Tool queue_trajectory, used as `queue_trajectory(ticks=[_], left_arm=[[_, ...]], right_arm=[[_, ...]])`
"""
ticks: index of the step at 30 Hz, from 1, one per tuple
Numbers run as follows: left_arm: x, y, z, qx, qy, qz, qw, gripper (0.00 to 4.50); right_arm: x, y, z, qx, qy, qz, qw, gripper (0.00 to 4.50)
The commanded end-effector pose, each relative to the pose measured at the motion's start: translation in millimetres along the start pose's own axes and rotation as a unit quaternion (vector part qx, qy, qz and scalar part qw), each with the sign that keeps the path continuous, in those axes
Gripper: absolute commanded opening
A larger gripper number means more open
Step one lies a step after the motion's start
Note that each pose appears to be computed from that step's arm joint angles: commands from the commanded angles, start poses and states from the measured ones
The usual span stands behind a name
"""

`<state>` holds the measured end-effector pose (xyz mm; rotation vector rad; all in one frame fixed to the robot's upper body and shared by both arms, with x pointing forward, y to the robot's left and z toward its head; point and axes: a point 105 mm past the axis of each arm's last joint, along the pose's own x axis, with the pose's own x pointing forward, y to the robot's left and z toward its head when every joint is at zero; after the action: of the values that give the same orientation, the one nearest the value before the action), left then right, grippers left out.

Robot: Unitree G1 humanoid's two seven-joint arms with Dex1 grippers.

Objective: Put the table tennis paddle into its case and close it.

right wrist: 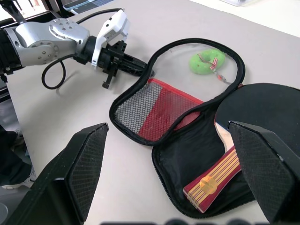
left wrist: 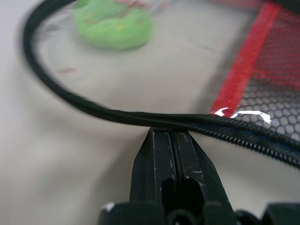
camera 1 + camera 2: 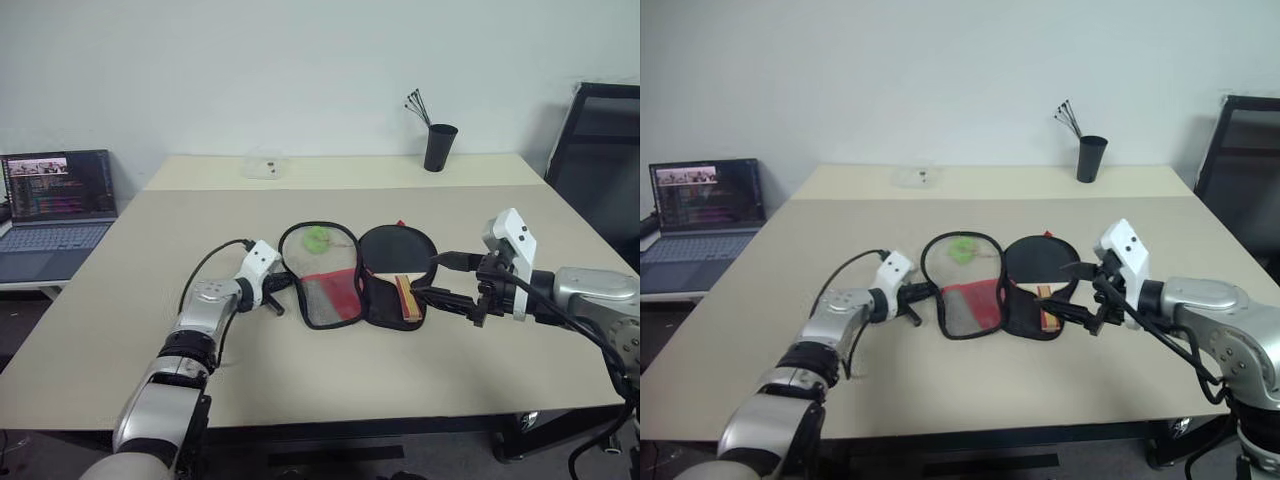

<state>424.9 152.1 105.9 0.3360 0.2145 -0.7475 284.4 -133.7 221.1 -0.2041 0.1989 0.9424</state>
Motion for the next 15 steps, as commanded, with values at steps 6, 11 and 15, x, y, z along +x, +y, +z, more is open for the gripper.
queue_trajectory(ticks=[6,11,15], left_arm=[[28.2,-33.2,141.7,0.118,-0.143,-0.087,0.979,0.05],[54.0,-64.6,149.8,0.133,-0.138,-0.127,0.973,0.05],[68.3,-88.9,138.7,0.135,-0.121,-0.164,0.97,0.05]], right_arm=[[-22.4,-11.6,6.1,-0.019,0.002,-0.032,0.999,4.5],[-28.9,-15.6,1.1,-0.013,0.014,-0.047,0.999,4.5],[-32.3,-13.8,-4.0,-0.004,0.021,-0.054,0.998,4.5]])
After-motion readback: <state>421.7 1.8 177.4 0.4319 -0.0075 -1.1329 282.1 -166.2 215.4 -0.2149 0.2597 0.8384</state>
